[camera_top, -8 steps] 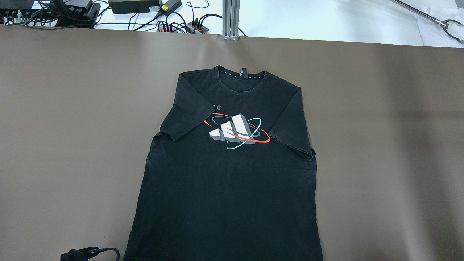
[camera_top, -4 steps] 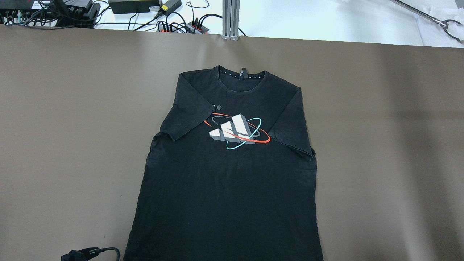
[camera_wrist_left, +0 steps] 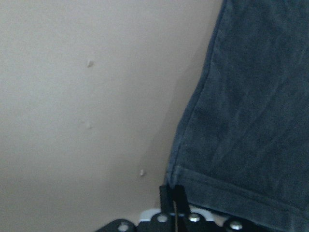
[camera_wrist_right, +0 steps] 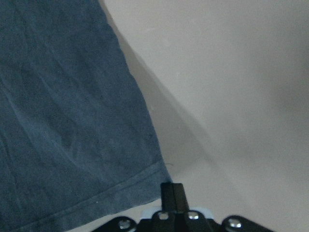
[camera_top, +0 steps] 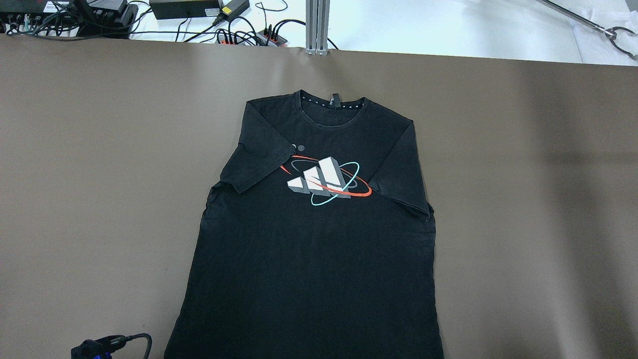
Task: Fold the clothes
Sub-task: 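Move both grippers to the hem corners nearest the robot and grasp them, then lift the hem with both grippers and carry it toward the collar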
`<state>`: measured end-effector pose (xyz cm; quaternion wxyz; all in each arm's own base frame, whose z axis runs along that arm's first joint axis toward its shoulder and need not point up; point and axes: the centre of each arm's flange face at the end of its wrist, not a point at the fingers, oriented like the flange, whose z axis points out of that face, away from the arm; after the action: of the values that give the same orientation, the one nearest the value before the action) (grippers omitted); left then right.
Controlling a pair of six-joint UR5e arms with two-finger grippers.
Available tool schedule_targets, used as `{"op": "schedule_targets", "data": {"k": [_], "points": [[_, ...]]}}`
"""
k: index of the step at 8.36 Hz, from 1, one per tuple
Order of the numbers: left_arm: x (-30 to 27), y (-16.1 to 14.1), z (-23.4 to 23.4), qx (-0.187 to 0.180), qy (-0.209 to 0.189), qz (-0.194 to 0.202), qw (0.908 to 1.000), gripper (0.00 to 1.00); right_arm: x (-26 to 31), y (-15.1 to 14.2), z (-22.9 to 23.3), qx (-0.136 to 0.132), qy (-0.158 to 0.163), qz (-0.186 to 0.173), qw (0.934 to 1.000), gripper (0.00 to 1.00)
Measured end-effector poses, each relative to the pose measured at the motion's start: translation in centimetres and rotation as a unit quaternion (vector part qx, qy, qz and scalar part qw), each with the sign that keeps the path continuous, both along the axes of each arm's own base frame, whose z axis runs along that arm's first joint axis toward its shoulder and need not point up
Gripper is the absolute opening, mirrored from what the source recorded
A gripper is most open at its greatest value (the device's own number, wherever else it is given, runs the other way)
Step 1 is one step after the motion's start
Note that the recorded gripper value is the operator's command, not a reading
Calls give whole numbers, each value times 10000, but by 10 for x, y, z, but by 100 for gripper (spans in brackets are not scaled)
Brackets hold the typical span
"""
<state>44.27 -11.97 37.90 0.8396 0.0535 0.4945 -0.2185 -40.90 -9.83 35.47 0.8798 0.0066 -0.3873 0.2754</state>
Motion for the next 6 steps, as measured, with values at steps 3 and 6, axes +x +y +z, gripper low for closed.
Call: {"op": "schedule_targets", "data": {"k": [3, 6], "points": [[-29, -34, -37, -146, 353, -252, 9990, 0, 18, -40, -51, 13, -485, -54, 9988, 0], [-48, -115, -72, -432, 331, -530, 9971, 0, 51, -131, -85, -54, -824, -339, 9960, 0]]}}
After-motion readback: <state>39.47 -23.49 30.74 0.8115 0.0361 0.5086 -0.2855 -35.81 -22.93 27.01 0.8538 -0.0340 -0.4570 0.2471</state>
